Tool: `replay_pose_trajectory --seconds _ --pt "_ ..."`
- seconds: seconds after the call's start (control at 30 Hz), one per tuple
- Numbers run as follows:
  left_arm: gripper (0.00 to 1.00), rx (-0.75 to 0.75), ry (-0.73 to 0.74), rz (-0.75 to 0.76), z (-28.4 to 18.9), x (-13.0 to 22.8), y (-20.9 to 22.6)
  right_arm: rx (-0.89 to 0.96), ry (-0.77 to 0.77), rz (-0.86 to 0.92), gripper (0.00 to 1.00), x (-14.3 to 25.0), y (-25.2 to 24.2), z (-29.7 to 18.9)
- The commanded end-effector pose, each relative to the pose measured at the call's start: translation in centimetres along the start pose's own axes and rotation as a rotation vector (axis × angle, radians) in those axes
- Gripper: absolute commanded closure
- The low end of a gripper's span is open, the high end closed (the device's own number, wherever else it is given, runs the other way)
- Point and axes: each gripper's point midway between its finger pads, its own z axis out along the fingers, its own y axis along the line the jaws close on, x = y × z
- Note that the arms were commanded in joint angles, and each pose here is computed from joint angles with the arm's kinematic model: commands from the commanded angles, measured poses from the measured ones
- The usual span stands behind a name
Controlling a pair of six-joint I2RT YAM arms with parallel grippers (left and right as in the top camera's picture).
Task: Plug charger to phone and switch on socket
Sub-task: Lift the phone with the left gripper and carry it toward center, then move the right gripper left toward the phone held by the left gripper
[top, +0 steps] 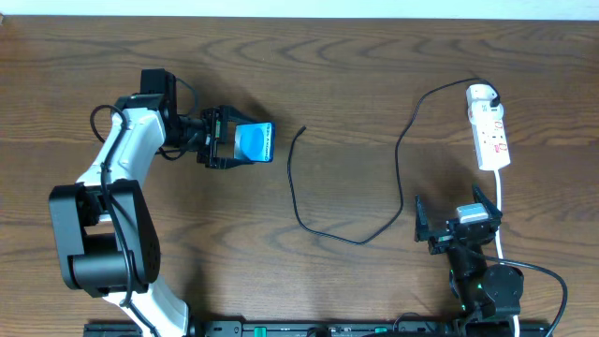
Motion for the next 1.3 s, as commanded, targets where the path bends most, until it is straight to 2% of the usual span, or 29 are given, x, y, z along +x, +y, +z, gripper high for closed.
replay_pose_trajectory --seconds 0.0,0.17,1.03,1.27 --pt "0.39 0.037 0.023 -0.027 -0.8 1.3 -0.7 0.012 0.001 -0.010 0.01 0.1 -0.2 0.0" --pt "0.39 0.037 -0.034 -0.056 -0.8 0.3 -0.9 0.012 0.001 -0.010 0.01 0.1 -0.2 0.0" --pt "0.38 0.039 -0.022 -0.055 -0.7 0.5 -0.9 0.007 -0.001 -0.008 0.01 0.1 -0.2 0.0" --pt "0.39 0.042 -0.027 -0.049 -0.8 0.4 -1.0 -0.006 -0.091 0.062 0.01 -2.1 -0.1 -0.1"
